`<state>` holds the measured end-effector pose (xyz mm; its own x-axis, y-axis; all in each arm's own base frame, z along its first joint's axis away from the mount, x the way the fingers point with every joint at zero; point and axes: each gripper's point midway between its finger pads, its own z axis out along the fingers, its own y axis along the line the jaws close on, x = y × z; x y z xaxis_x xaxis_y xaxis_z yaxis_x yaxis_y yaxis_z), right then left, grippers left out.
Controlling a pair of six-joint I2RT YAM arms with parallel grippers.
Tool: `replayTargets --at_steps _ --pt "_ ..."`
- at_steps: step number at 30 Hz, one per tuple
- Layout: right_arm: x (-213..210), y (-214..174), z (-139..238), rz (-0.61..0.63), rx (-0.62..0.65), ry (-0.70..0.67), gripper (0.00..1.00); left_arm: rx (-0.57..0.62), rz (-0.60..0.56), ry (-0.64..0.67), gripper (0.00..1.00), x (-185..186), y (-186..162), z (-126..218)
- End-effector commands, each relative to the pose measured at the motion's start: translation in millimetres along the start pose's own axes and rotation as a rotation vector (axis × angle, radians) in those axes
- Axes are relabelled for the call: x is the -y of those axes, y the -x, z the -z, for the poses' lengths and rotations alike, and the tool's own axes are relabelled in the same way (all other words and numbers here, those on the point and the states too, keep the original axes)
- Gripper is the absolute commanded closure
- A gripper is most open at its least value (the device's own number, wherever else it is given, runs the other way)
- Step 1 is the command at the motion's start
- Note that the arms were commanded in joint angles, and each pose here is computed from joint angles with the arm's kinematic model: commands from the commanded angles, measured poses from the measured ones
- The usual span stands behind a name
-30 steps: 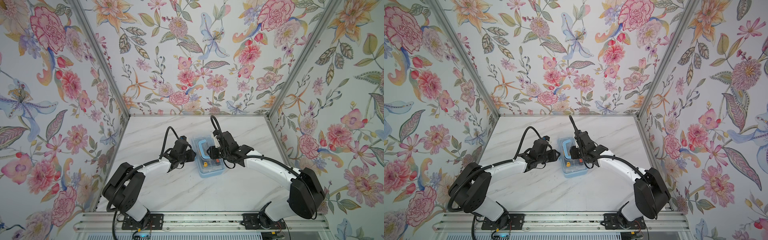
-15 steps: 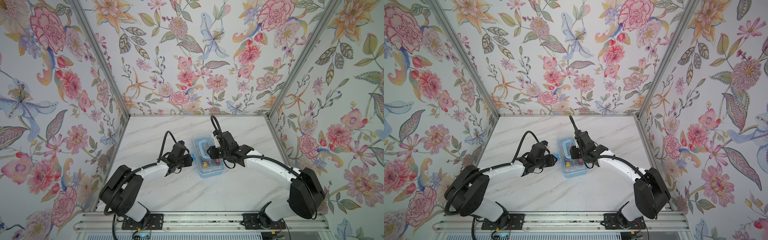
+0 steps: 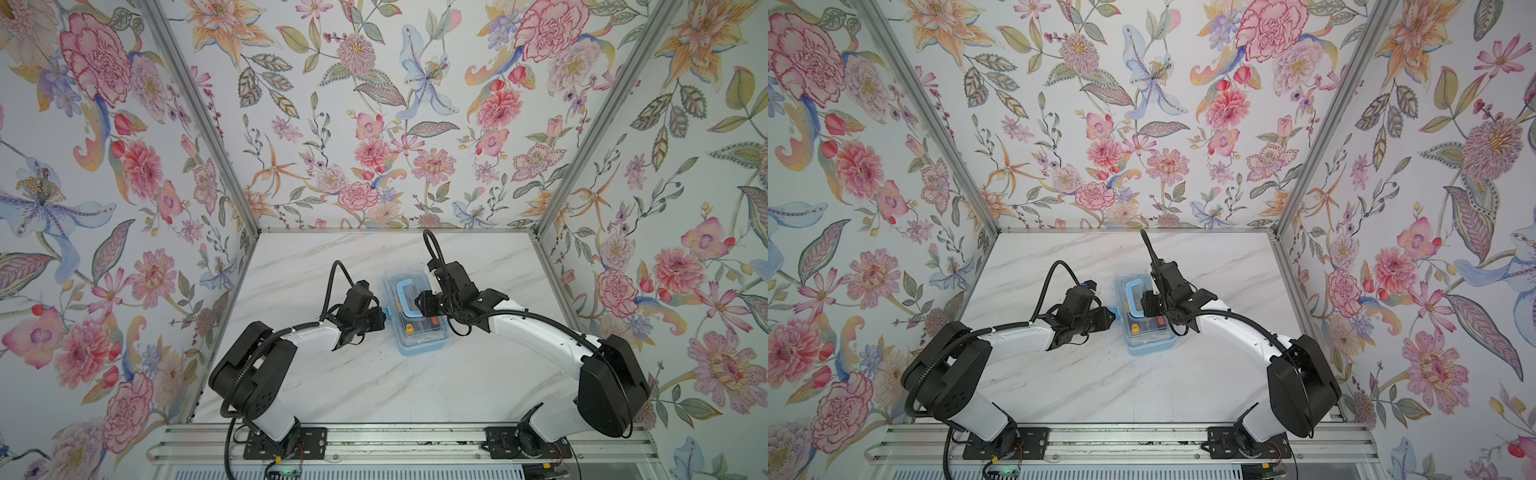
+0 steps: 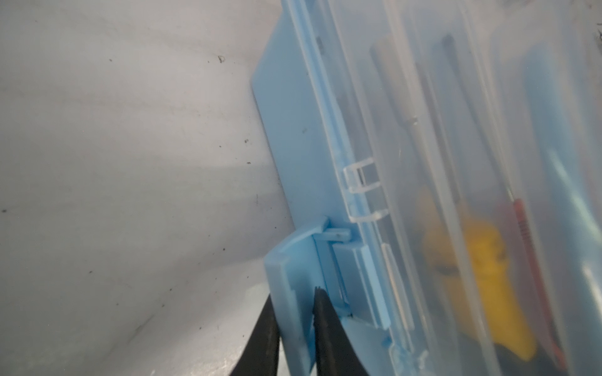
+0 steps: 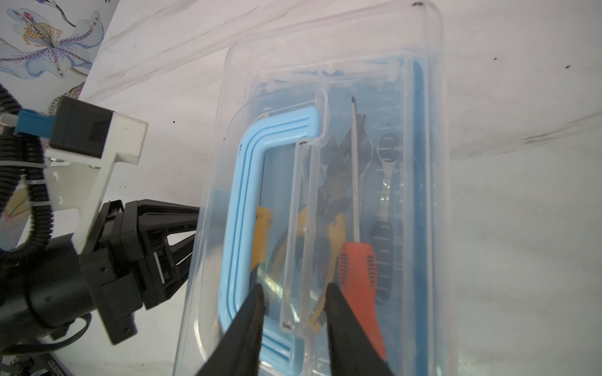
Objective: Pack the tool kit
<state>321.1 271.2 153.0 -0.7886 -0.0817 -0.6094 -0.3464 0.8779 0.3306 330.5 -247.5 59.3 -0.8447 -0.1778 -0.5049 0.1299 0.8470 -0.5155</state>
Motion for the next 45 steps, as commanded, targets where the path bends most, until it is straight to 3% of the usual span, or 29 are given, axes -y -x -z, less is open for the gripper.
replayTargets --at_steps 1,9,18,29,35,45 --pt "22.1 -42.2 -11.7 -0.014 -0.147 -0.066 0.66 0.018 0.0 -0.002 0.82 -0.1 6.9 -0.7" --pt "22.3 -42.6 -11.3 -0.016 -0.147 -0.067 0.66 0.043 0.018 -0.008 0.85 -1.2 14.0 11.7" --pt "21.2 -43.0 -10.2 -0.017 -0.144 -0.064 0.67 0.077 0.052 -0.099 0.85 19.2 23.3 32.0" --pt "22.2 -42.6 -10.4 -0.014 -0.141 -0.068 0.68 0.069 0.093 -0.156 0.84 26.9 22.9 33.0" --pt "21.5 -39.2 -11.2 -0.012 -0.137 -0.066 0.68 0.034 0.213 -0.324 0.94 42.9 14.7 28.6" --pt "21.5 -44.0 -14.5 -0.02 -0.156 -0.059 0.7 0.021 0.285 -0.476 1.0 66.3 17.9 39.4"
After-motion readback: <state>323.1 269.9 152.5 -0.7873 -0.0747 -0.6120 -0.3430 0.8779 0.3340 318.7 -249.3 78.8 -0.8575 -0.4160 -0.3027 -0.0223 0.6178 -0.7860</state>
